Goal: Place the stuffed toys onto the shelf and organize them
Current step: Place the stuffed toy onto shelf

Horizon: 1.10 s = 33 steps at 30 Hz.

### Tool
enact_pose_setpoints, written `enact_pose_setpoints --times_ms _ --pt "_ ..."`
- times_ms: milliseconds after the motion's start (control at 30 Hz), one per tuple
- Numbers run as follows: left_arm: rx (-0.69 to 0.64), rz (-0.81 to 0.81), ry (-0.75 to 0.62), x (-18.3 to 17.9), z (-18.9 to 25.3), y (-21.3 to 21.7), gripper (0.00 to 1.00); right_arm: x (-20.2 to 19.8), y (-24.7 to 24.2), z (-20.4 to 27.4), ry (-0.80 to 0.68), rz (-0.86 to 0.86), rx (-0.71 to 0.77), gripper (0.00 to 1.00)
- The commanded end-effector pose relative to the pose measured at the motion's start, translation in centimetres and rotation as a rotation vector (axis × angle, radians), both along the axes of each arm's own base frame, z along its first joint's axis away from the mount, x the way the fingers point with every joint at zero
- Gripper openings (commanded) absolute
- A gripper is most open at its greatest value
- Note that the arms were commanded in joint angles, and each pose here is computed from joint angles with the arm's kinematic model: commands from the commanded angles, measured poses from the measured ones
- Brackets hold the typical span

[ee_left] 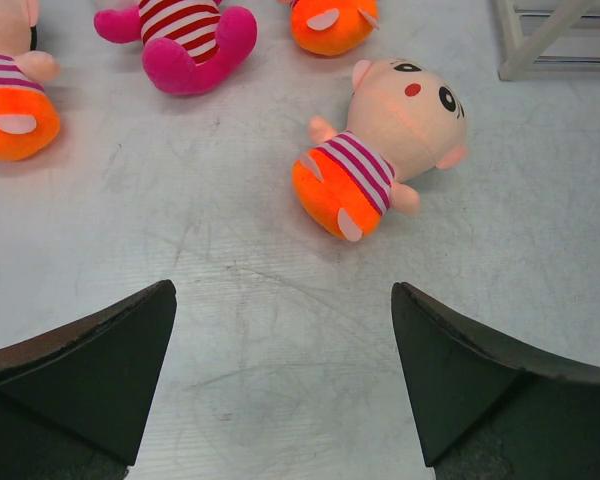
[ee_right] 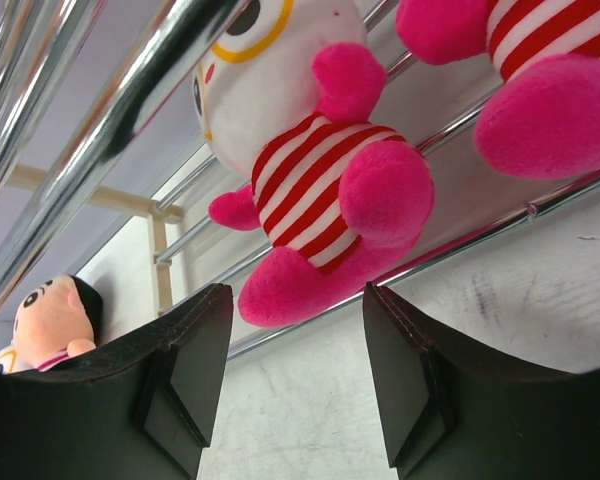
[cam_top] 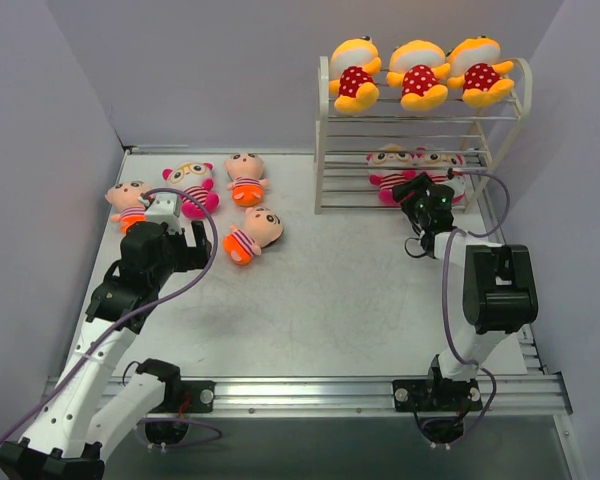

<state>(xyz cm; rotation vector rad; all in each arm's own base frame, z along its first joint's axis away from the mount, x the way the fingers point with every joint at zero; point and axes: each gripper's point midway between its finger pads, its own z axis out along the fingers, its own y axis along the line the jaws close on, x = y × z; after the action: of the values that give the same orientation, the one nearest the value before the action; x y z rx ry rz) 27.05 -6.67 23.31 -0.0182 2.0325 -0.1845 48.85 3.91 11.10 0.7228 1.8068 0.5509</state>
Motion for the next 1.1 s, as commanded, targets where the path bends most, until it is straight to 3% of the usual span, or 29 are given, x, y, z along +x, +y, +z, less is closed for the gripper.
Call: enact_pose_setpoints --times_ms 0,1067 --pt "-0.001 -0.013 -0.021 0.0 0.5 -0.2 0.97 0.8 -1.4 1.3 -0.039 -0.070 0.002 0.55" --pt "0.000 -0.014 -0.015 0.1 0.4 -0.3 0.97 2.6 -4.4 0.9 -0.107 -0.171 0.020 0.46"
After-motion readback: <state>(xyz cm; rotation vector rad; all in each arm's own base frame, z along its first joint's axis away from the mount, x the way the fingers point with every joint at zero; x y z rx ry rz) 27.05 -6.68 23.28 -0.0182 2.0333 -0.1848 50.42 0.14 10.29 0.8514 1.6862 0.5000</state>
